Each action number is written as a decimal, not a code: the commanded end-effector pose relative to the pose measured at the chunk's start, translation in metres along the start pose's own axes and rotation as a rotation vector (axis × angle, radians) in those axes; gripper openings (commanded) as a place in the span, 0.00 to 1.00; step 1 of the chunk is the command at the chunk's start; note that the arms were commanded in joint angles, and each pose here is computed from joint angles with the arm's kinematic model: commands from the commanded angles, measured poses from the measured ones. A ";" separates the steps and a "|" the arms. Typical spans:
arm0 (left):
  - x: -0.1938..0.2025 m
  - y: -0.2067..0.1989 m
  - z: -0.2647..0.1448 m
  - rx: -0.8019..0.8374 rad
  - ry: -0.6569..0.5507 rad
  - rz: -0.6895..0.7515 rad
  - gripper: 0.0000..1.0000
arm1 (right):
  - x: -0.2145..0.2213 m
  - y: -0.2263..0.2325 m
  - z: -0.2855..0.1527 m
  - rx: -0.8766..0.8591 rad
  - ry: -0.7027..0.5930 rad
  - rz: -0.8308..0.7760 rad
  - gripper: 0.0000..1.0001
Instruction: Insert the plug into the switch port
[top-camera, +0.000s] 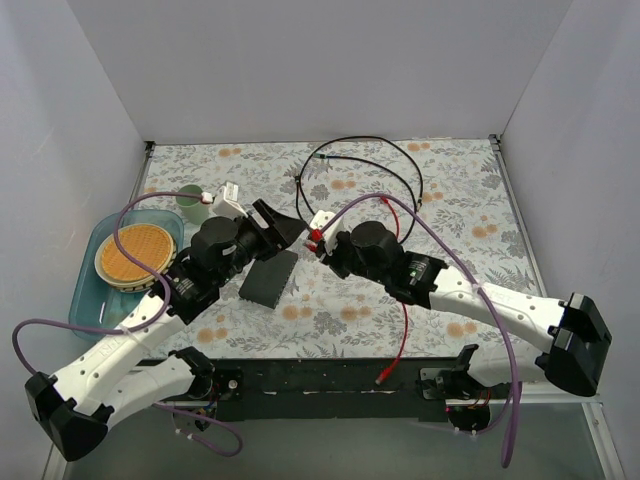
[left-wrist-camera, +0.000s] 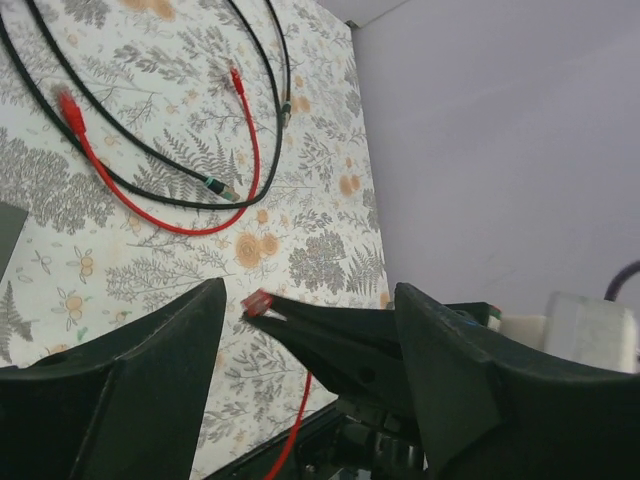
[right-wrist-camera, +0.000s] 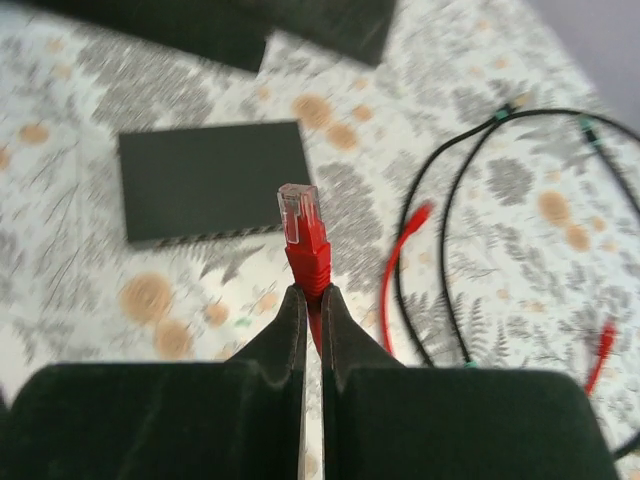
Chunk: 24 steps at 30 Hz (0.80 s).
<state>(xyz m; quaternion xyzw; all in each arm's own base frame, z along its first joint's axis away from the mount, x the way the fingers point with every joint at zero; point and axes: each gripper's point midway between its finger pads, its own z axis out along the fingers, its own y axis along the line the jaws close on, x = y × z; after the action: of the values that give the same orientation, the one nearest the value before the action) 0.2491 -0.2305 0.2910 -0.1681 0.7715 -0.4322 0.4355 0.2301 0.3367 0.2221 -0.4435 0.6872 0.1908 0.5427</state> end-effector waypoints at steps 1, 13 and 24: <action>0.008 -0.020 -0.010 0.173 0.037 0.202 0.65 | -0.005 0.033 -0.011 -0.294 0.015 0.007 0.01; 0.048 -0.019 0.003 0.262 0.215 0.310 0.44 | -0.020 0.025 -0.028 -0.366 -0.078 0.077 0.01; 0.056 -0.003 0.005 0.234 0.240 0.356 0.39 | -0.021 0.018 -0.029 -0.378 -0.080 0.103 0.01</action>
<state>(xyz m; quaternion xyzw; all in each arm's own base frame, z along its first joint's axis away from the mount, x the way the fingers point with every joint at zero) 0.2247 -0.2706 0.2654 0.0555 0.7810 -0.4547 0.4245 0.1971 0.3302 0.2180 -0.5015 0.6610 0.3409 0.4420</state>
